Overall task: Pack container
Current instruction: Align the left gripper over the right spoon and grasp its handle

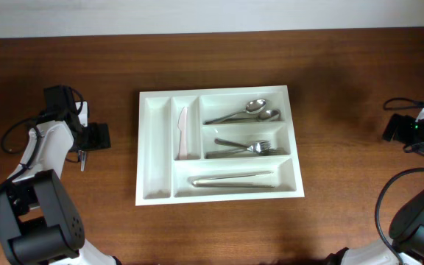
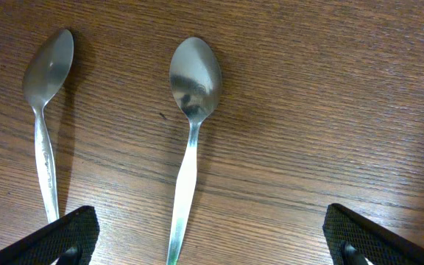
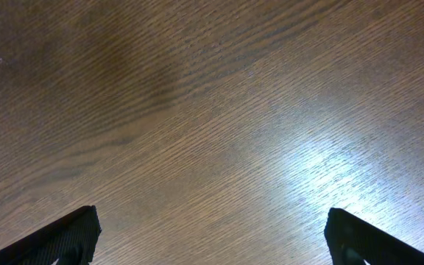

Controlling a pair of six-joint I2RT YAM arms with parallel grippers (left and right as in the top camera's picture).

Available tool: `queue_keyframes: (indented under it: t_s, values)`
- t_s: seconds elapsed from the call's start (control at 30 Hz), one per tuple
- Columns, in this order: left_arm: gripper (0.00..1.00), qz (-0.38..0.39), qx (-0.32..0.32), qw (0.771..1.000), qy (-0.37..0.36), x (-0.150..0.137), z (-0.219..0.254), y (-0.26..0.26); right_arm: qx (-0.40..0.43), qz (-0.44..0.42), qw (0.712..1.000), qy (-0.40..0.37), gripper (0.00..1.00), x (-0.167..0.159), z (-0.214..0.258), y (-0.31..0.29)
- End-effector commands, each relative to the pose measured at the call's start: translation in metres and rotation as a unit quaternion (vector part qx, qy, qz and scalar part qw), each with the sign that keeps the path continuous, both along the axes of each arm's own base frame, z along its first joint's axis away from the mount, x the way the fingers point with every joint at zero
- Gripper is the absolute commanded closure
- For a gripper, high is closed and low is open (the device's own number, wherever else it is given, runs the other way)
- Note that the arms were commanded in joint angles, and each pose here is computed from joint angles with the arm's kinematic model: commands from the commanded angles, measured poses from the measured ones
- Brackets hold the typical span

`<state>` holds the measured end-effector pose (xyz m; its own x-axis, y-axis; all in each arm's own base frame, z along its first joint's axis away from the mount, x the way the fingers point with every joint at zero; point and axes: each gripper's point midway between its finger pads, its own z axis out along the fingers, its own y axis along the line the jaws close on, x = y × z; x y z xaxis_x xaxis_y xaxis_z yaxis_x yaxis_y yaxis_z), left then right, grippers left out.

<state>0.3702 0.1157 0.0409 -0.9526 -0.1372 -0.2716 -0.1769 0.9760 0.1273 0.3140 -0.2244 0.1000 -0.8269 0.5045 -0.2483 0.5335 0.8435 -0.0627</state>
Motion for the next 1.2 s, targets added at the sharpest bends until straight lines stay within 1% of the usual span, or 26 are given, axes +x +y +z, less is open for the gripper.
queue_keyframes:
  t_s: [0.0,0.27,0.63,0.97,1.17]
  values:
    - [0.0,-0.01,-0.001,1.0,0.003,0.001,-0.003,0.001,0.0,-0.007,1.0,0.002,0.01,-0.003,-0.001,-0.002]
    - [0.01,-0.091,0.021,0.996,0.014,0.002,-0.003,0.001,0.0,-0.007,1.0,0.002,0.01,-0.003,-0.001,-0.002]
    - [0.01,-0.09,0.026,0.996,0.002,0.009,-0.004,0.005,0.0,-0.007,1.0,0.002,0.01,-0.003,-0.001,-0.002]
    - [0.01,-0.073,0.011,0.997,0.026,0.005,-0.029,0.006,0.0,-0.007,1.0,0.002,0.01,-0.003,-0.001,-0.002]
    - [0.01,-0.073,0.012,0.997,0.022,0.007,-0.03,0.007,0.0,-0.007,1.0,0.002,0.01,-0.003,-0.001,-0.002]
